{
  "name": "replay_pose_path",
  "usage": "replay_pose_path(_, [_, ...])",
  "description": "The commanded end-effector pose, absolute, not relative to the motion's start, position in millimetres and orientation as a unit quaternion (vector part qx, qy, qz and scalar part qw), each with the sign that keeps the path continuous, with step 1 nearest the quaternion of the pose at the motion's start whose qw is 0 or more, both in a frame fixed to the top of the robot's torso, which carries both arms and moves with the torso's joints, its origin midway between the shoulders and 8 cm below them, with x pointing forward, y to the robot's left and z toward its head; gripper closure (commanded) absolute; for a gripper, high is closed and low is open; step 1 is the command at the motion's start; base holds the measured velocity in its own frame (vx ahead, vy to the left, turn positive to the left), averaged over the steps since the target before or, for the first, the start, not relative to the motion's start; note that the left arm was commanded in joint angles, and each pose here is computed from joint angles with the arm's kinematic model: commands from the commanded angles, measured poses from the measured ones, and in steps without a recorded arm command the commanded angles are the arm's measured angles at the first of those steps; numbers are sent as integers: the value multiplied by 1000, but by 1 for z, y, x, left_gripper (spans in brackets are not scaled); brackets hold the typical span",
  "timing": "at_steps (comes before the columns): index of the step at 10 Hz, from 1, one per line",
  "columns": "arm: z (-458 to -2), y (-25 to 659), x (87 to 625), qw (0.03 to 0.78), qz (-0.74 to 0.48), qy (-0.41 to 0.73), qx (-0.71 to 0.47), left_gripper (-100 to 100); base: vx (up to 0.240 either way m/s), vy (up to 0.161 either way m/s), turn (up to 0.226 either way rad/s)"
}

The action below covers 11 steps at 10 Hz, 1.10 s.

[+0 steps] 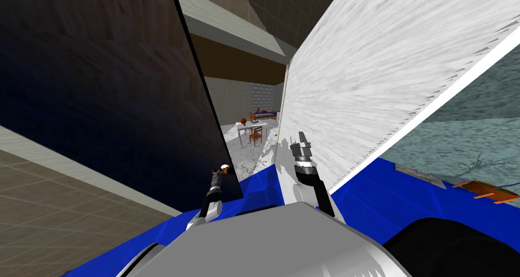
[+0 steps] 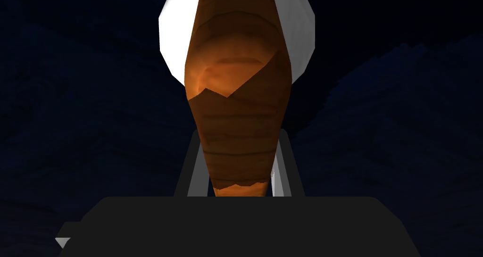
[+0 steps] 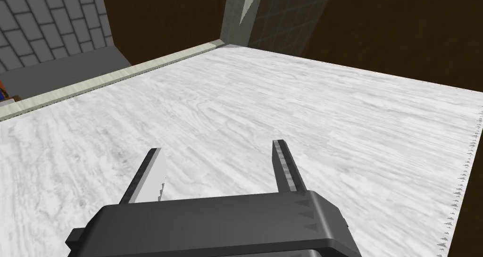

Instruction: Pull the door open

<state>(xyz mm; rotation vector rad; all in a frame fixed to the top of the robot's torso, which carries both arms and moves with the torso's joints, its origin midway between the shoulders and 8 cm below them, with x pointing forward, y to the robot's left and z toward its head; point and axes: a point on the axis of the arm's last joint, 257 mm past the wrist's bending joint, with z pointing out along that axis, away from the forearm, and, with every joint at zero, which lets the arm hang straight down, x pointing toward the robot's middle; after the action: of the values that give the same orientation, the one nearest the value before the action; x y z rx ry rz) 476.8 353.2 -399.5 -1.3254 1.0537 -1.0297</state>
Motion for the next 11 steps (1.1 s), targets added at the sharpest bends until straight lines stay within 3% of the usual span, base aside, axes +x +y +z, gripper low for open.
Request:
replay_pose_path(1, [-400, 365, 474, 549, -433, 446, -559, 100, -166, 47, -114])
replay_pose_path(4, [-396, 373, 472, 546, -443, 450, -551, 100, -94, 42, -177])
replay_pose_path(6, [-392, 378, 470, 544, -450, 452, -545, 100, 38, 23, -205])
replay_pose_path(9, [-396, 376, 469, 540, -448, 455, -548, 100, 78, 4, -23])
replay_pose_path(11, [-394, 385, 463, 542, -452, 453, -545, 100, -119, -8, -190])
